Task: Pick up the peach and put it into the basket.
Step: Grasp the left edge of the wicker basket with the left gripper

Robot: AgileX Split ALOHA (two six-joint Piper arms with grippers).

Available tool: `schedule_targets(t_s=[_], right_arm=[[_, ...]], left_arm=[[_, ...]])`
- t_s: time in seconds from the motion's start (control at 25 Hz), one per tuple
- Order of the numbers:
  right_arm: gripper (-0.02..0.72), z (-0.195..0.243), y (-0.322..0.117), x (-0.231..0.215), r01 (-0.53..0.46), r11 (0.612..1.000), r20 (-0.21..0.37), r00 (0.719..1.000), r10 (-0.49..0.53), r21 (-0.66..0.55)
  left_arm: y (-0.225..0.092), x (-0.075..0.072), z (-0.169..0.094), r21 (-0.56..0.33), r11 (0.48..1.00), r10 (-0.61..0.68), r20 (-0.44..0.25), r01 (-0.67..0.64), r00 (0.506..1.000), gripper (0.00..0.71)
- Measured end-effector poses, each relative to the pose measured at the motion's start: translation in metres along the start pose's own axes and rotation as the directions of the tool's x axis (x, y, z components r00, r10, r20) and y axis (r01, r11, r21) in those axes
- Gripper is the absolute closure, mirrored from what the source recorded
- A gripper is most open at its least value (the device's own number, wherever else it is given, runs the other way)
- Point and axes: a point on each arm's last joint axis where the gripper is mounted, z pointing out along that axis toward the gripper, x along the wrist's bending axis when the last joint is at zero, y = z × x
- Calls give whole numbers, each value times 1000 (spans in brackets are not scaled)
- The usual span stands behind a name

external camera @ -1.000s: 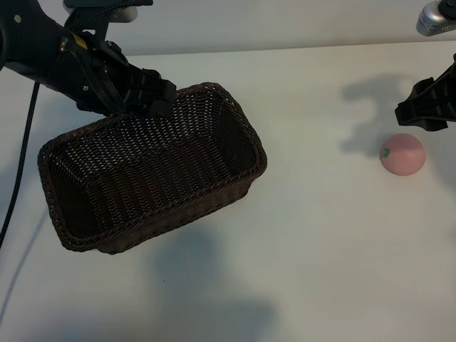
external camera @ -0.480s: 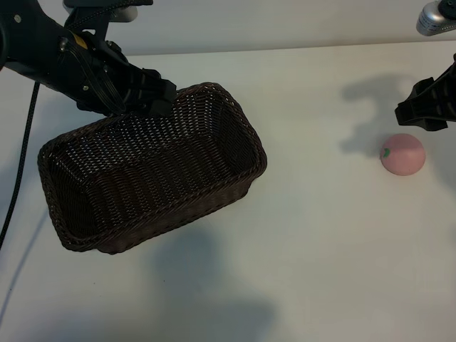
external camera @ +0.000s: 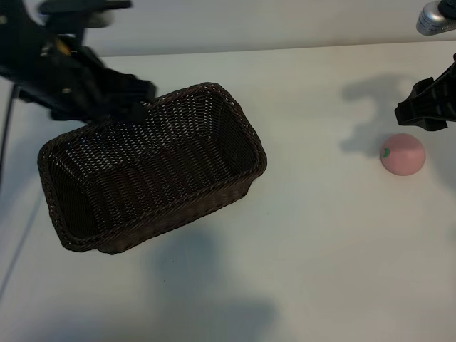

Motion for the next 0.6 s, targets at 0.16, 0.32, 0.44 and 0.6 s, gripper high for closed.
schedule_targets(t_s=[0.16,0.32,0.44,0.6], right_arm=[[157,0,0,0,-1,1000,0,1000,1,0],[157,0,0,0,-2,1000,-1,1000,2,0],[157,0,0,0,-2,1000,-1,1000,2,0],[157,0,0,0,-2,1000,-1,1000,2,0]], left_arm=[[-28,16,-16,-28,993,-113,-111,111,987,118],[-59,37,-15,-76,964,-266,-253,255,930,118],[-68,43,-9,-111,944,-331,-292,312,897,118],[-66,43,2,-130,923,-384,-281,361,880,118]])
